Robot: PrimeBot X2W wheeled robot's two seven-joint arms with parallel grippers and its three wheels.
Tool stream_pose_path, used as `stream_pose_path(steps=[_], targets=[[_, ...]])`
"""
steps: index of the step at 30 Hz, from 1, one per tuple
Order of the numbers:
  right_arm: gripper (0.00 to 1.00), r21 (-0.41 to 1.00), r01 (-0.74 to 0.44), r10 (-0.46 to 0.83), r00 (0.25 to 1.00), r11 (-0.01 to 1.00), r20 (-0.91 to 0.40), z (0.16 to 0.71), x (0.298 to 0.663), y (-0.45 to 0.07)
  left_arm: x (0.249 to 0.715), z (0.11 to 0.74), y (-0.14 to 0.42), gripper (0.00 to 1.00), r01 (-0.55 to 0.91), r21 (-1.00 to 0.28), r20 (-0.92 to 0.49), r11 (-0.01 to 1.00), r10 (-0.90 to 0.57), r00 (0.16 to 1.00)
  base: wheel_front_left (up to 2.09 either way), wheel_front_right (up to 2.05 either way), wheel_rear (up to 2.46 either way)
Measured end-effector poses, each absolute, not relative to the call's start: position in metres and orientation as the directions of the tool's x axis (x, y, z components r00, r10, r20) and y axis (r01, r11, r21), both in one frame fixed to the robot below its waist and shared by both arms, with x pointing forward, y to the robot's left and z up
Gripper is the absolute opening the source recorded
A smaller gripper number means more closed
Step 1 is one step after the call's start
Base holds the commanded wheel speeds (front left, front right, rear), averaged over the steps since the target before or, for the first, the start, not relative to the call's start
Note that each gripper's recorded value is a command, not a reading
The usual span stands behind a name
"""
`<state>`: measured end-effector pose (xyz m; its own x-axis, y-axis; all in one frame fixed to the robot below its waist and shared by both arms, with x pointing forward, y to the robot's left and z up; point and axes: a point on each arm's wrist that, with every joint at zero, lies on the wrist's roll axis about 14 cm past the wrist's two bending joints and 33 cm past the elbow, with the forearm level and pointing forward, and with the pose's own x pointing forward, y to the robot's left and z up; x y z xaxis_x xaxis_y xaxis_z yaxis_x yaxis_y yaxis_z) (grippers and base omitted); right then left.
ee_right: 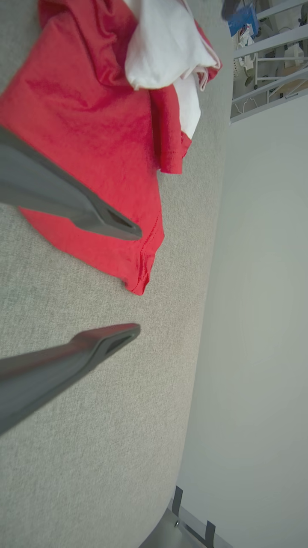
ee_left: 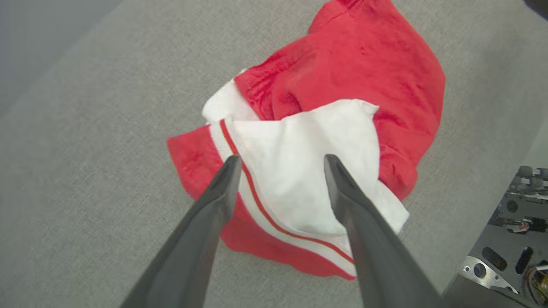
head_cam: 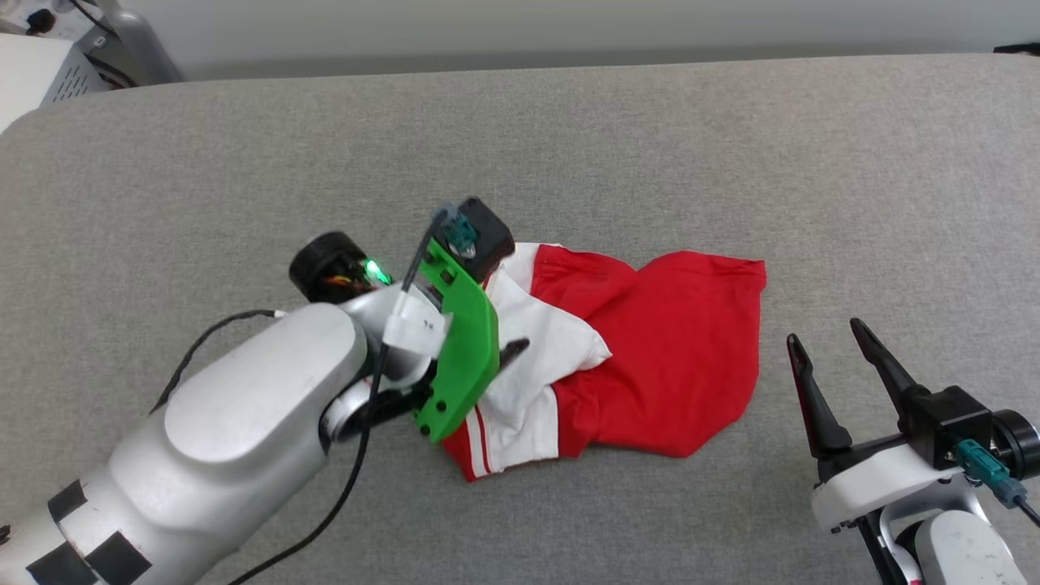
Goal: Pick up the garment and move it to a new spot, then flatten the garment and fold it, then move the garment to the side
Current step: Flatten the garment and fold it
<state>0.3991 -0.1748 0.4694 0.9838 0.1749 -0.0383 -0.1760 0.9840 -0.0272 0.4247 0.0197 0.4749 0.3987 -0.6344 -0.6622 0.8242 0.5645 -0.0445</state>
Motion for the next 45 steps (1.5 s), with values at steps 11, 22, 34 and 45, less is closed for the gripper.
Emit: stream_pose_path(steps=[11,22,34,45], targets=[[1.0,-0.028,-0.148,0.145,0.985,0.989,-0.09,0.45,0.406,-0.186,0.362,0.383,0.026,1.0,0.875,-0.195,-0.832,0.443,-0.548,0.092,0.0,0.0,0.0],[1.0,-0.042,-0.139,0.135,0.986,0.989,-0.101,0.446,0.411,-0.192,0.37,0.372,0.02,0.0,0.876,-0.163,-0.812,0.454,-0.566,0.142,0.0,0.0,0.0],[1.0,-0.031,-0.167,0.166,0.985,0.985,-0.042,0.465,0.417,-0.178,0.425,0.481,0.006,0.0,0.78,-0.121,-0.349,0.614,-0.762,0.545,0.0,0.0,0.0],[1.0,-0.03,-0.146,0.144,0.988,0.989,-0.051,0.462,0.414,-0.185,0.44,0.447,0.116,0.0,0.34,-0.217,-0.266,0.915,-0.391,0.881,0.0,0.0,0.0]])
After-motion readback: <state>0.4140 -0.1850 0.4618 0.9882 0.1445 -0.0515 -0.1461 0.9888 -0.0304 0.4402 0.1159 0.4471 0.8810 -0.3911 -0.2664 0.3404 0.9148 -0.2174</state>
